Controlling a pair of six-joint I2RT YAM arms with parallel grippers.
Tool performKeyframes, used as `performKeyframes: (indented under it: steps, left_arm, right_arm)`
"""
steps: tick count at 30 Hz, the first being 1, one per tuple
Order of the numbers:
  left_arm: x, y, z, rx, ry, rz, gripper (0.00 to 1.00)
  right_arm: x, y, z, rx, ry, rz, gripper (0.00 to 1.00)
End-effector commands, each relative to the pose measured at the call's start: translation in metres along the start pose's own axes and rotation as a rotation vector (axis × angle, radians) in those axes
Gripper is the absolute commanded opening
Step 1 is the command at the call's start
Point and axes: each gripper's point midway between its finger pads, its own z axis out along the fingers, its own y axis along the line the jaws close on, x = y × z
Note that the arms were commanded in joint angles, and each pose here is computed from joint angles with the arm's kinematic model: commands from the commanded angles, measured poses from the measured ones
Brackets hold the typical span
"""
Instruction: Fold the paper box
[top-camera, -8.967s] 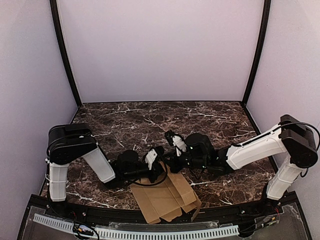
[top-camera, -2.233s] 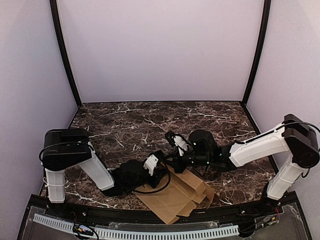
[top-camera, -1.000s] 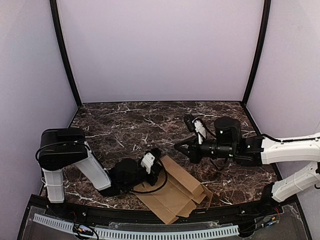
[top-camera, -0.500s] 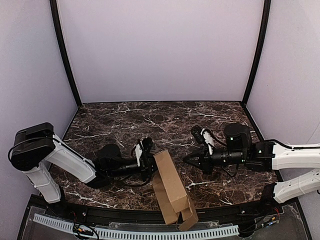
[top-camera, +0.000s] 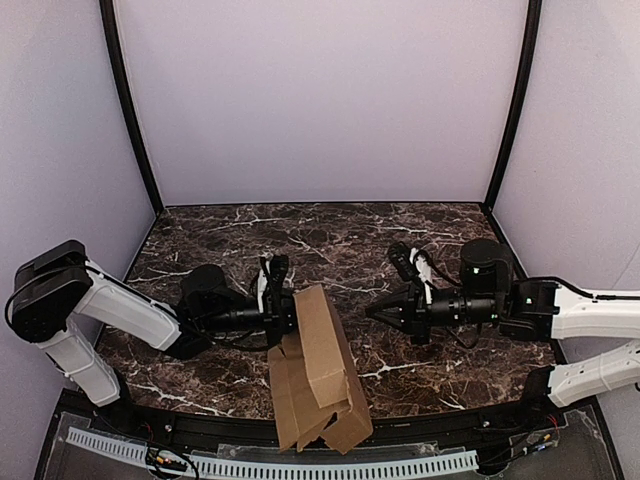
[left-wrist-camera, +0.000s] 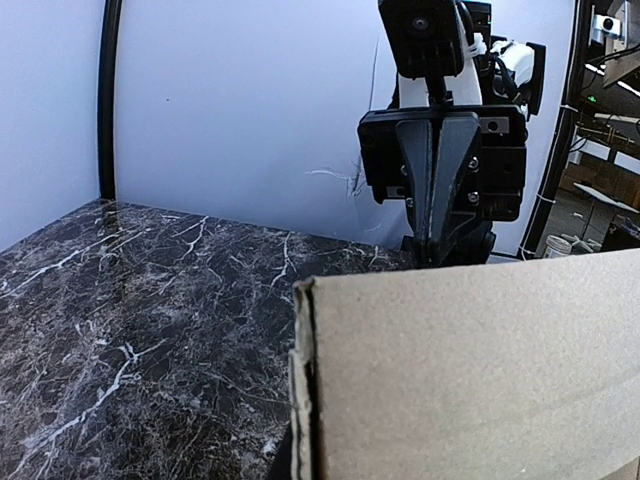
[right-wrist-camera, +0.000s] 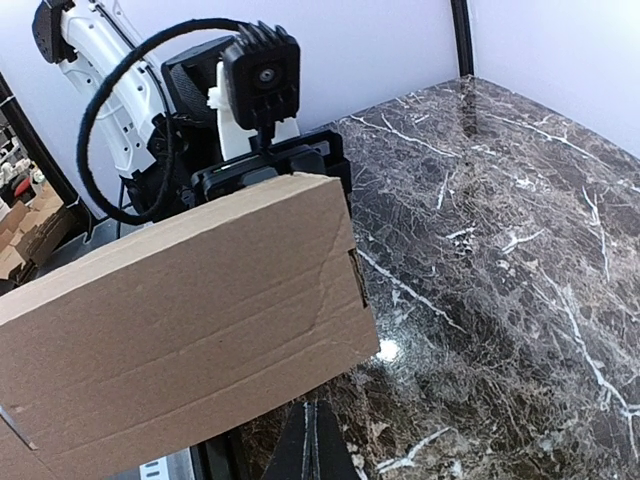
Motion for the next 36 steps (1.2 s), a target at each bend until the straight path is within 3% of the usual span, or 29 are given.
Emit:
performKeyframes:
  steps: [1, 18, 36]
  left_arm:
    - [-0.015, -0.012, -0.001, 0.118, -0.010, -0.014, 0.00]
    - [-0.041, -0.045, -0.012, 0.415, -0.110, -0.111, 0.00]
    - [-0.050, -0.053, -0.017, 0.459, -0.145, -0.112, 0.00]
  right_arm:
    - [-0.035, 0.011, -0.004, -0.040, -0.106, -0.057, 0.00]
    - [-0.044, 0.048, 0.030, -0.163, -0.113, -0.145, 0.00]
    - [-0.024, 0.055, 0.062, -0.157, -0.056, -0.141, 0.00]
